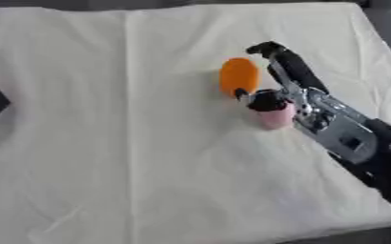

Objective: Pick up the objects with one hand, pass them to the other hand, and then place them into the box on the other side of the table.

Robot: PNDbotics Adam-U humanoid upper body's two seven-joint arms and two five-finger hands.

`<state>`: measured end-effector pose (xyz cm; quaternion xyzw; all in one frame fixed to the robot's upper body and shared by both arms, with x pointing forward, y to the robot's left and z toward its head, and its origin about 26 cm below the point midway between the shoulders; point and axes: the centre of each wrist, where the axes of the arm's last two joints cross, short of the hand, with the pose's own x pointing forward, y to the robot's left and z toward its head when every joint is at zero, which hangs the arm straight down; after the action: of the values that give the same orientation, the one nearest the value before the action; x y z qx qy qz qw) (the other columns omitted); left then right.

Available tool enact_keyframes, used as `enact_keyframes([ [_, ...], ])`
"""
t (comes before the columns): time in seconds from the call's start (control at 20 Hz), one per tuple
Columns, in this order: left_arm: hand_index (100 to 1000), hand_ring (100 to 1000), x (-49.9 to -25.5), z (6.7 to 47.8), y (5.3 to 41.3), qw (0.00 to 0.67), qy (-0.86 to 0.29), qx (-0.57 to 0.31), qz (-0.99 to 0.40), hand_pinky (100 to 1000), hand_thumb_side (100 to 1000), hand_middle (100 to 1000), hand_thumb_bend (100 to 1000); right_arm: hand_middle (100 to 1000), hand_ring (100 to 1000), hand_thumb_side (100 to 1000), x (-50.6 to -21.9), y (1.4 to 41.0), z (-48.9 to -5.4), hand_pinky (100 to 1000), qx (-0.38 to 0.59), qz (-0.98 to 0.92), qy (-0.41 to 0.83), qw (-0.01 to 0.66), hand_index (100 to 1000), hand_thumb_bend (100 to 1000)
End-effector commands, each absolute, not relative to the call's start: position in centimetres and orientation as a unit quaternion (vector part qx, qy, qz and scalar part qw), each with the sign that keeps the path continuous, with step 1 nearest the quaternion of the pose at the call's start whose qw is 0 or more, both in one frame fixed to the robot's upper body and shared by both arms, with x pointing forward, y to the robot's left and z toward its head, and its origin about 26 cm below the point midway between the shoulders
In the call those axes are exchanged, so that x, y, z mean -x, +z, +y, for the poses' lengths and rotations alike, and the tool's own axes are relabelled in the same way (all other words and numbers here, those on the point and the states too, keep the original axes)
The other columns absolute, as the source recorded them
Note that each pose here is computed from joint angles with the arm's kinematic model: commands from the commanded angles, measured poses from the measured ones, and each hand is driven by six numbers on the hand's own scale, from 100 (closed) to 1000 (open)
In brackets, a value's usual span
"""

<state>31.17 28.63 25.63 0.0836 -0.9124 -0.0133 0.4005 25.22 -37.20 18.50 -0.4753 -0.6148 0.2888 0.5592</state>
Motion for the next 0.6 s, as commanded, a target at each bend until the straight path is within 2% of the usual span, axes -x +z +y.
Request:
enact_keyframes([
  [0.05, 689, 623, -30.77, 28.57, 26.60, 0.385, -0.020, -0.084, -0.919, 985, 686, 672, 148, 868, 885, 150, -25.16, 19.62, -37.30, 818, 0.491, -0.611, 0.296, 0.545, 866, 423],
  [0.6, 680, 625, -30.75, 28.40, 26.62, 0.385, -0.019, -0.081, -0.919, 993, 709, 671, 121, 864, 878, 106, -24.96, 19.45, -37.60, 820, 0.534, -0.583, 0.270, 0.550, 867, 437],
])
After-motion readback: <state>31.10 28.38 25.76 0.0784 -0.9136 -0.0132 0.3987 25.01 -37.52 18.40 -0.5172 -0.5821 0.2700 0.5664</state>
